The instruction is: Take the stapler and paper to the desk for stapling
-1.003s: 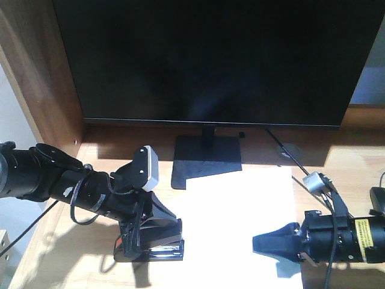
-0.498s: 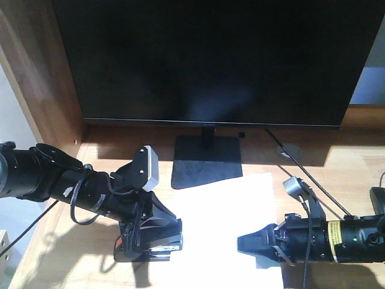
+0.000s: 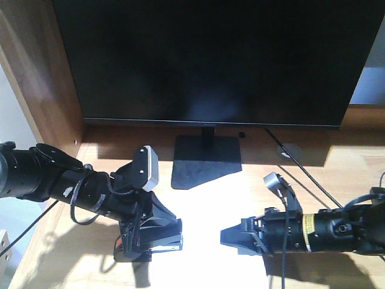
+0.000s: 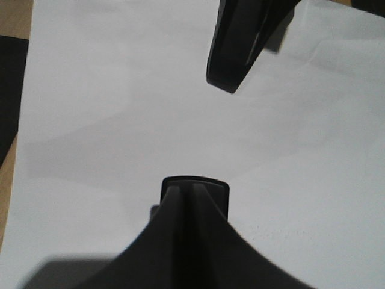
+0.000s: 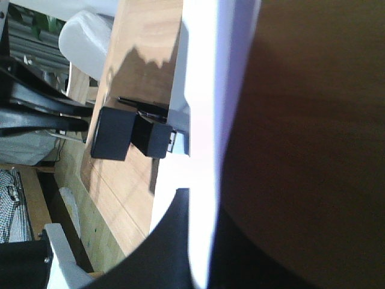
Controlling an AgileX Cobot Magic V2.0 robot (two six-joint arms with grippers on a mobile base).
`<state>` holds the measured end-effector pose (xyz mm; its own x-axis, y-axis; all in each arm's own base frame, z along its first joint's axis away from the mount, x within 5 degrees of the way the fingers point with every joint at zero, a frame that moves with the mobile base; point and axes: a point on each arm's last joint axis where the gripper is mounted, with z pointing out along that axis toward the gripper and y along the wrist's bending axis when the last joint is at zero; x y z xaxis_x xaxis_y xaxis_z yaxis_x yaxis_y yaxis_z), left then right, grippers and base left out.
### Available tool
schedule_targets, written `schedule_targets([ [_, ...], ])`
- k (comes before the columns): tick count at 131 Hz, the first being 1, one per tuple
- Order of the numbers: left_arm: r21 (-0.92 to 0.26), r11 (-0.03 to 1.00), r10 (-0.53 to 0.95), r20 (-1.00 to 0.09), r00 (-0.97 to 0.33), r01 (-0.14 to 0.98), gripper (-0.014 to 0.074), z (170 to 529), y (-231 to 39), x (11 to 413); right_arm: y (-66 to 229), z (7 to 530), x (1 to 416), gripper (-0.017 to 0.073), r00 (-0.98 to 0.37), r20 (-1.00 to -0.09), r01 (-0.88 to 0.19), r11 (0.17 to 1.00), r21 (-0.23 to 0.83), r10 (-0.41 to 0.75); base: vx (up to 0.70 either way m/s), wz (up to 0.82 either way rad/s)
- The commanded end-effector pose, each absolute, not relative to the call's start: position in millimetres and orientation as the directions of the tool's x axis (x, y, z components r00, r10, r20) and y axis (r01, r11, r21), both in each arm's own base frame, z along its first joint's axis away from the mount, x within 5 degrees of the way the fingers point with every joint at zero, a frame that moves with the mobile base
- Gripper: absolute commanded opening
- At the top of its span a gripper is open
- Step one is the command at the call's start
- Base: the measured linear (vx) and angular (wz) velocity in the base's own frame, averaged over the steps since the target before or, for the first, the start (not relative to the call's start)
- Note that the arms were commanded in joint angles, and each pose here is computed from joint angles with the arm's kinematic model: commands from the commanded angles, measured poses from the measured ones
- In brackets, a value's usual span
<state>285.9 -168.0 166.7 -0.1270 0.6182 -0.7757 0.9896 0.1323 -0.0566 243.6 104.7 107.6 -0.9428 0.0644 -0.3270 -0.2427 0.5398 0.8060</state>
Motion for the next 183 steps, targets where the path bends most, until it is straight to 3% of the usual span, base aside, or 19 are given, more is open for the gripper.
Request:
schedule_targets([
  [1,-0.032,0.129,0.561,-0.822,-0.1,0.991,-0.0006,188.8,-172.9,286.6,111.5,123.3,251.9,-0.0002,-0.911,-0.394,-0.288,0.499,0.818,0.121,0.0,0.0],
  [45,-0.032,0.129,0.561,-0.822,-0.1,0.991,-0.0006,188.8,-172.9,286.6,109.9,125.0,259.0,-0.0002,-0.896,-0.361,-0.201,0.49,0.848,0.258,0.0,0.0],
  [183,-0.032,0.129,0.561,-0.822,-0.1,0.991,-0.0006,188.8,-172.9,286.6,111.7,125.9,255.9,-0.0002,-0.91,-0.341,-0.202,0.466,0.861,0.236,0.0,0.0],
])
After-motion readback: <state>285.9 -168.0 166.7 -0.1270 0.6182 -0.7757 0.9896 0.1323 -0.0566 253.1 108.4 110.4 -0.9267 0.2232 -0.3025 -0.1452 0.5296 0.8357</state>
